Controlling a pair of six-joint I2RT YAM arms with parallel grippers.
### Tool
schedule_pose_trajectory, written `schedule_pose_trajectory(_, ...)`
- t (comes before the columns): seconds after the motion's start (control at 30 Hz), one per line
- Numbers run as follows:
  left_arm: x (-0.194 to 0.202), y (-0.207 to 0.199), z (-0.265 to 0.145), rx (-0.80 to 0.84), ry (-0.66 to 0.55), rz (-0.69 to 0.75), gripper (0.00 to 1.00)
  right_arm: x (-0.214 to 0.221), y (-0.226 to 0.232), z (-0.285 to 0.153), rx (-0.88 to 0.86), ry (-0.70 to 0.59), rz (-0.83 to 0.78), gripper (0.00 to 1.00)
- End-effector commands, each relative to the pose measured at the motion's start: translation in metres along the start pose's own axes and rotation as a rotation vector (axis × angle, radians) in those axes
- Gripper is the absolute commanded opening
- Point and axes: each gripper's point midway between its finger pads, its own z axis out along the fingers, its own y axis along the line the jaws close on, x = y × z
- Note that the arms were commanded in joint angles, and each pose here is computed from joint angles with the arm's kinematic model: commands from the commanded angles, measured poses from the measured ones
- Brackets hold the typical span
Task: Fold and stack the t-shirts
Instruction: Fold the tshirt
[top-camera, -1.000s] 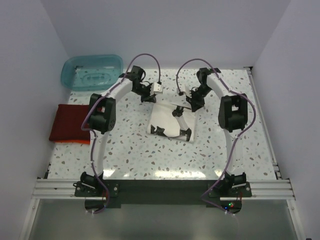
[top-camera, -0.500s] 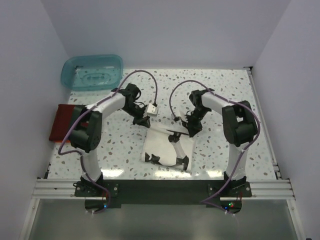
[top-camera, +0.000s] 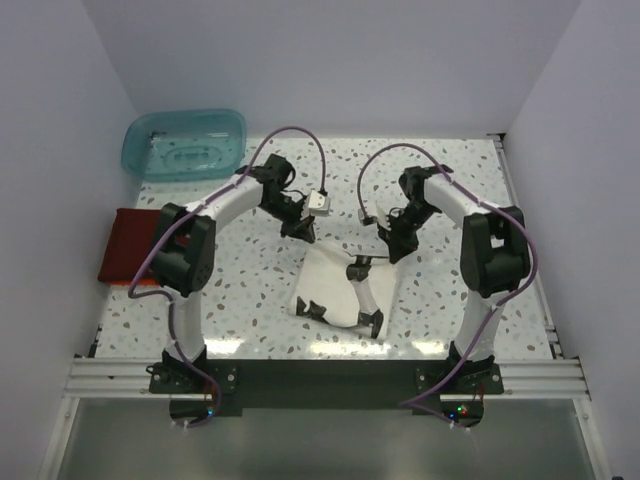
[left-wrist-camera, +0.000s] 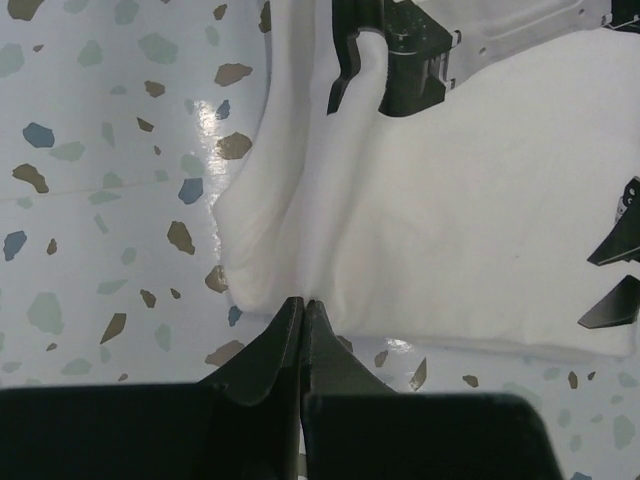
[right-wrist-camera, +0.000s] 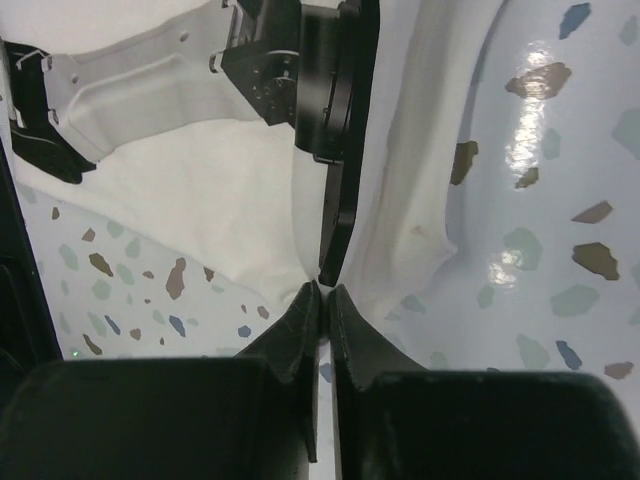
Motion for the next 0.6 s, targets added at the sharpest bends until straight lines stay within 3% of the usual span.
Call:
schedule_pose_trajectory(0.0, -0.001, 0.02, 0.006, -0.023, -0.022, -0.018, 0.0, -0.006, 0.0, -0.008, -0.019, -0.008, 0.005, 0.1)
schedule_pose_trajectory(0.1, 0.014, 0.033, 0.011, -0.05, -0.02, -0.09, 0.01, -0.002, -0.01, -0.001, -0.009, 0.003, 0.066, 0.12)
schedule_pose_trajectory(0.13, 0.02, 0.041, 0.013, -0.07, -0.01, -0.095, 0.12, -0.002, -0.014, -0.001, 0.0, 0.005, 0.081, 0.16)
schedule_pose_trajectory(0.17, 0.023, 0.045, 0.014, -0.081, -0.005, -0.108, 0.17, 0.0, -0.02, 0.003, 0.009, 0.01, 0.094, 0.18)
schedule_pose_trajectory(0.3, 0.021, 0.055, 0.006, -0.112, -0.035, -0.138, 0.3, 0.015, -0.033, 0.006, 0.044, 0.053, 0.1, 0.13)
schedule_pose_trajectory(0.57, 0.018, 0.033, -0.002, -0.082, -0.055, -0.143, 0.53, 0.023, -0.064, 0.016, 0.125, 0.073, 0.085, 0.07)
